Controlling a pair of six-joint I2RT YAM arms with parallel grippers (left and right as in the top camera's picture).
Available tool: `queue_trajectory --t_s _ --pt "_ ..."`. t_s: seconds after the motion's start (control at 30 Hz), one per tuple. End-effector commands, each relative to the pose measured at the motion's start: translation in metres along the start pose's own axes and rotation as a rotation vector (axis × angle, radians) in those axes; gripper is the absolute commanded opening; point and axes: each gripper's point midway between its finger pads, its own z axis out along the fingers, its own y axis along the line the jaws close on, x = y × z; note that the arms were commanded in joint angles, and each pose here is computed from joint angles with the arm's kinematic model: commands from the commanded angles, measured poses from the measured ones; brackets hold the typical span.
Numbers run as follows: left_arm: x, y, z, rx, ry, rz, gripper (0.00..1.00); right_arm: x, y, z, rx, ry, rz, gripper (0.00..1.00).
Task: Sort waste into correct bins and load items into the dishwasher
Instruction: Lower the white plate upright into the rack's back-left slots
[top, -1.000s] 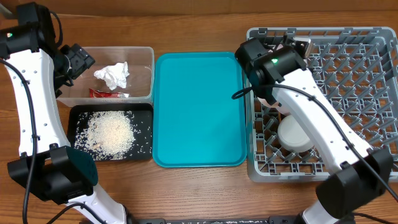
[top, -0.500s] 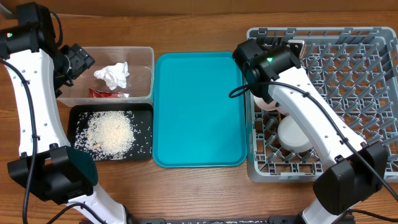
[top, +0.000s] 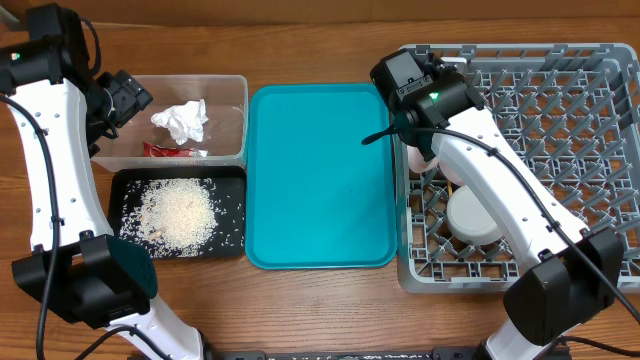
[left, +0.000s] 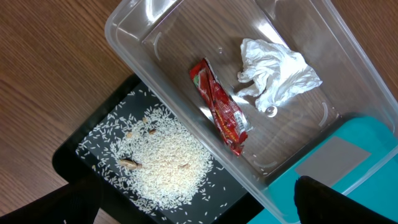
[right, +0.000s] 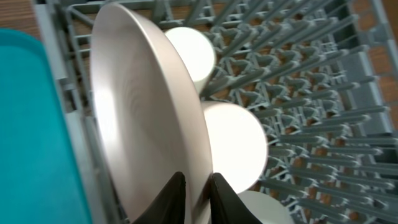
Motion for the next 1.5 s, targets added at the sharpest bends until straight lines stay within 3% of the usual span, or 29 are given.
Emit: queue_trajectory --t_s 0.0,0.17,0.3,0.37,1.0,1.23,1.37,1.47 --pt "-0.001 -0.001 -0.003 -0.004 -0.015 0.018 1.0 0.002 0.008 -0.002 -0.05 0.015 -0.041 0.17" --pt "-0.001 -0.001 -0.003 -0.004 -0.015 0.018 1.0 -0.001 0.009 -0.002 -0.056 0.004 -0.048 0.22" --pt "-0.001 -0.001 -0.003 -0.004 -0.015 0.019 1.0 -0.009 0.014 -0.003 -0.074 -0.028 -0.104 0.51" --pt "-0.001 -0.001 -0.003 -0.004 -0.015 0.019 1.0 -0.01 0.014 -0.003 -0.071 -0.034 -0.114 0.59" --pt "-0.001 -0.001 -0.003 -0.004 -0.015 0.018 1.0 -0.025 -0.002 -0.03 -0.083 -0.075 -0.083 0.61" --pt "-0.001 -0.001 -0.003 -0.004 -0.015 0.018 1.0 -0.019 0.009 -0.047 -0.27 -0.026 -0.038 0.61" --pt "-0.001 -0.001 -0.003 -0.004 -0.015 0.019 1.0 -0.026 0.007 -0.055 -0.381 -0.015 0.014 0.47" --pt "-0.001 -0.001 -0.003 -0.004 -0.015 0.018 1.0 -0.029 0.013 -0.062 -0.525 0.007 -0.011 0.49"
